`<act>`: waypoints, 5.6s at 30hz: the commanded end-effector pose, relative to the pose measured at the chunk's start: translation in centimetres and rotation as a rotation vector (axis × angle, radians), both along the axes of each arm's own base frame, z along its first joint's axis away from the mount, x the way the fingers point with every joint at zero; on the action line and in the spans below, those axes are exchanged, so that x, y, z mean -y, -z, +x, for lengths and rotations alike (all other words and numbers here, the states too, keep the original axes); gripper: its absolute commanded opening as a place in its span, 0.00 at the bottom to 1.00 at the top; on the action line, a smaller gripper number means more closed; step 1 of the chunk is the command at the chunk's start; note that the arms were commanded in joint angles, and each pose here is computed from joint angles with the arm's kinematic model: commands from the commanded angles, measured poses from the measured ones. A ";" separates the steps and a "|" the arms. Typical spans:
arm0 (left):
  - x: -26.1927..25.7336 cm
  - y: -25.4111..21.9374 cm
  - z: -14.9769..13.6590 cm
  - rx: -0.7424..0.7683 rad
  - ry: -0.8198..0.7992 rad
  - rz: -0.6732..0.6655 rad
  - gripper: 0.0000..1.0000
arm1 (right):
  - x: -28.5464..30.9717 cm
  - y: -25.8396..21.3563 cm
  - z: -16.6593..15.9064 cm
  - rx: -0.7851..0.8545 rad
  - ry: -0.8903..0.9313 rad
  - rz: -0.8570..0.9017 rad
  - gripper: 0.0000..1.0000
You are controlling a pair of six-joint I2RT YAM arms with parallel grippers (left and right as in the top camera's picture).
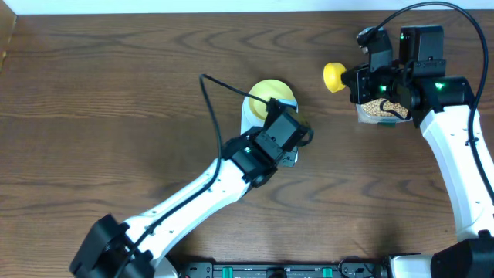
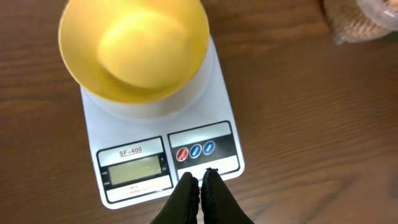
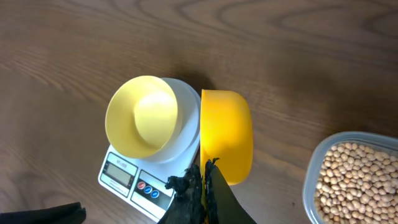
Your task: Scoop item into bowl and weigh 50g on scale
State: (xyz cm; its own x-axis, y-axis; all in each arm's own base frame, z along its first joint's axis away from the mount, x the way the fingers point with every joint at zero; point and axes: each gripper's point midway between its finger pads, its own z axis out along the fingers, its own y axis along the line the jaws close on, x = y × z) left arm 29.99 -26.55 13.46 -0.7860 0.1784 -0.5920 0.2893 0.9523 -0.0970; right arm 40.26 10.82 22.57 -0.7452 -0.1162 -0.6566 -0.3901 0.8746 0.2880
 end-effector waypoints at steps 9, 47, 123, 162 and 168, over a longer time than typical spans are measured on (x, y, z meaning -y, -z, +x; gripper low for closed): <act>-0.3 0.9 1.1 0.042 0.008 0.063 0.08 | -1.0 -1.2 -0.3 0.008 -0.046 0.058 0.01; -1.0 13.0 0.9 -0.148 0.012 0.268 0.08 | -0.9 -1.0 -0.4 0.008 -0.047 0.048 0.01; -1.9 13.6 1.5 -0.080 -0.009 0.389 0.08 | -0.9 -0.9 -0.5 0.000 -0.049 0.046 0.01; -3.1 -5.2 1.9 0.089 0.057 -0.034 0.08 | -0.9 -1.1 -0.3 0.011 -0.049 0.047 0.01; -8.2 -3.2 1.8 -0.020 -0.030 0.061 0.08 | -0.9 -1.1 -0.3 0.011 -0.049 0.046 0.01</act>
